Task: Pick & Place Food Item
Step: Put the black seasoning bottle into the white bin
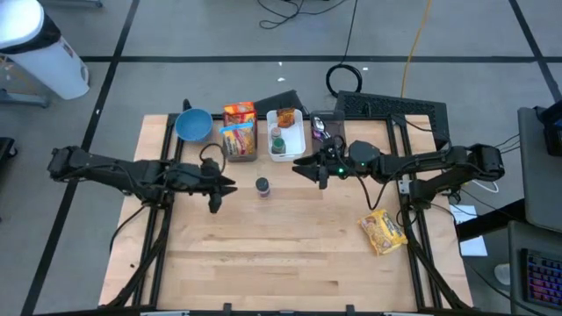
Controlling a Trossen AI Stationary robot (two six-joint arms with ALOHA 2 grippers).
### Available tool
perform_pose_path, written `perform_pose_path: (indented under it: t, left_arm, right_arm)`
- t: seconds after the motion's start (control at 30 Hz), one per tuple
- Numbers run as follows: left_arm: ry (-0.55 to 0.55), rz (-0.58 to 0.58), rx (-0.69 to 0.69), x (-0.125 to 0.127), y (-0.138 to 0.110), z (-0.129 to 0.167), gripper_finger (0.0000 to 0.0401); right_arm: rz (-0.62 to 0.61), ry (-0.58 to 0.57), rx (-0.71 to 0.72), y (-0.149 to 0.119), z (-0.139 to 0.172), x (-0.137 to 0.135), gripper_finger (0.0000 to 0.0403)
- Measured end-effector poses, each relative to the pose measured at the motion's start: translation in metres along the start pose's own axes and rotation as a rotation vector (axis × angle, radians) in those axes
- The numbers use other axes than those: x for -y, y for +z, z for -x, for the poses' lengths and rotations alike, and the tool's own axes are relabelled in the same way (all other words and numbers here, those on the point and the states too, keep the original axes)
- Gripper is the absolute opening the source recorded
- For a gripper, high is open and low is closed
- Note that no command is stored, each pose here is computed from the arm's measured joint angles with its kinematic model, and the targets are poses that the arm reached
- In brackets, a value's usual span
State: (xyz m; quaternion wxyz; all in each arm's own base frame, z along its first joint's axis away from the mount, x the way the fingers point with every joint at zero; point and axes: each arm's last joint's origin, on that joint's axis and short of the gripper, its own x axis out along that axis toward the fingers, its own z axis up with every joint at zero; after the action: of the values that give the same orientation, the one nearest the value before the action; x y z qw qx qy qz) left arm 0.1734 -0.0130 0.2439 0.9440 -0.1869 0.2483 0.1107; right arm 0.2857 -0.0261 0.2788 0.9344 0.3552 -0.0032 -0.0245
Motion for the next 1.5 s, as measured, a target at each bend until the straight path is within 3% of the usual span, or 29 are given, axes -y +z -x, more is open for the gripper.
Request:
perform_pose_path:
  t: [0.37,0.73,0.9,1.0,1.1,1.2,1.33,1.5]
  left_arm:
    - [-0.050,0.031,-0.098,-0.012,0.001,-0.014,0.0138]
    - [-0.143,-0.004,-0.123,-0.029,0.009,-0.015,0.0293]
    - [-0.027,-0.127,-0.077,-0.030,0.008,-0.016,0.0335]
    - [0.008,-0.161,-0.076,-0.033,-0.003,-0.025,0.0341]
    - [0.002,-0.110,-0.066,-0.037,-0.017,-0.033,0.0335]
    - [-0.039,-0.049,0.019,-0.038,-0.022,-0.037,0.0325]
    - [-0.069,-0.053,0.115,-0.036,-0.026,-0.046,0.0310]
    - [-0.043,-0.085,0.069,-0.035,-0.037,-0.063,0.0296]
  right_arm:
    - [-0.022,-0.057,0.053,0.002,0.000,0.002,0.0212]
    - [-0.023,-0.086,0.097,0.002,0.000,0.001,0.0212]
    - [-0.024,-0.085,0.096,0.002,0.000,0.001,0.0212]
    - [-0.030,-0.085,0.097,0.002,0.000,0.001,0.0212]
    - [-0.036,-0.083,0.095,0.002,0.000,0.001,0.0212]
    - [-0.048,-0.083,0.093,0.002,0.000,0.001,0.0212]
    - [-0.048,-0.088,0.087,0.001,0.000,0.001,0.0212]
    - [-0.048,-0.097,0.078,0.001,0.000,0.002,0.0212]
